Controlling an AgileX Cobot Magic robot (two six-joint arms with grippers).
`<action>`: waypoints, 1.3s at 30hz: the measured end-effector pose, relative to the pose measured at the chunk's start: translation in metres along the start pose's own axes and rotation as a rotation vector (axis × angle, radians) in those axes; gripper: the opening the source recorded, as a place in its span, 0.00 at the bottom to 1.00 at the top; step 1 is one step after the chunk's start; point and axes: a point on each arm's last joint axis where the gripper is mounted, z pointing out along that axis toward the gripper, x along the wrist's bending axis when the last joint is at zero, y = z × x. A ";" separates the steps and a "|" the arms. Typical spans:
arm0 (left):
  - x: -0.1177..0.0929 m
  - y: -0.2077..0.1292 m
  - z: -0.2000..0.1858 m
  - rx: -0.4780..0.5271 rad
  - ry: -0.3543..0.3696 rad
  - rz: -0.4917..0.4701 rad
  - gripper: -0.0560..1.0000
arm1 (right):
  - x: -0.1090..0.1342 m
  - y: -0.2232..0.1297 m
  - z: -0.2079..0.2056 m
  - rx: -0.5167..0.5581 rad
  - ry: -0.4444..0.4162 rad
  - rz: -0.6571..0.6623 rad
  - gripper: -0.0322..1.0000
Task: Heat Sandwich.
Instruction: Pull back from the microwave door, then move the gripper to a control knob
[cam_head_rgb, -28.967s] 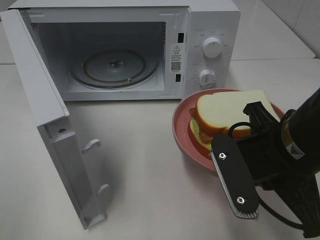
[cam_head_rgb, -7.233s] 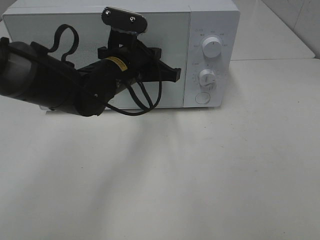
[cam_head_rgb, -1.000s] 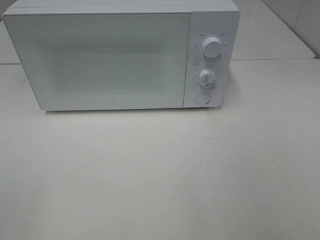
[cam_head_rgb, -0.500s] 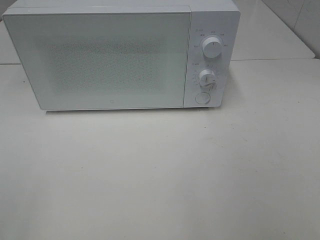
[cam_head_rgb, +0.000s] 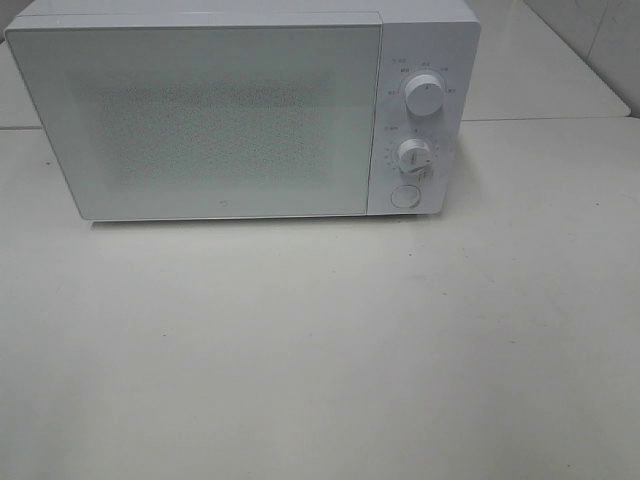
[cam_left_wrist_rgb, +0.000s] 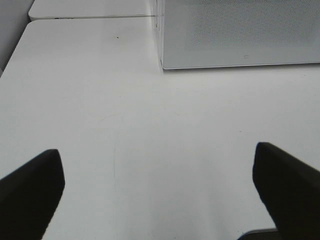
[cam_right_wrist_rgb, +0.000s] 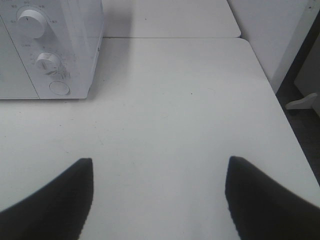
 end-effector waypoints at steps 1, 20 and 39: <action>0.000 0.000 0.000 0.000 0.000 0.000 0.96 | 0.001 0.005 0.007 0.011 0.002 -0.003 0.72; 0.000 0.000 0.000 0.000 0.000 0.000 0.96 | 0.009 0.038 0.076 0.021 0.030 -0.025 0.73; 0.000 0.000 0.000 0.000 0.000 0.000 0.96 | 0.020 0.039 0.150 -0.059 0.078 -0.025 0.79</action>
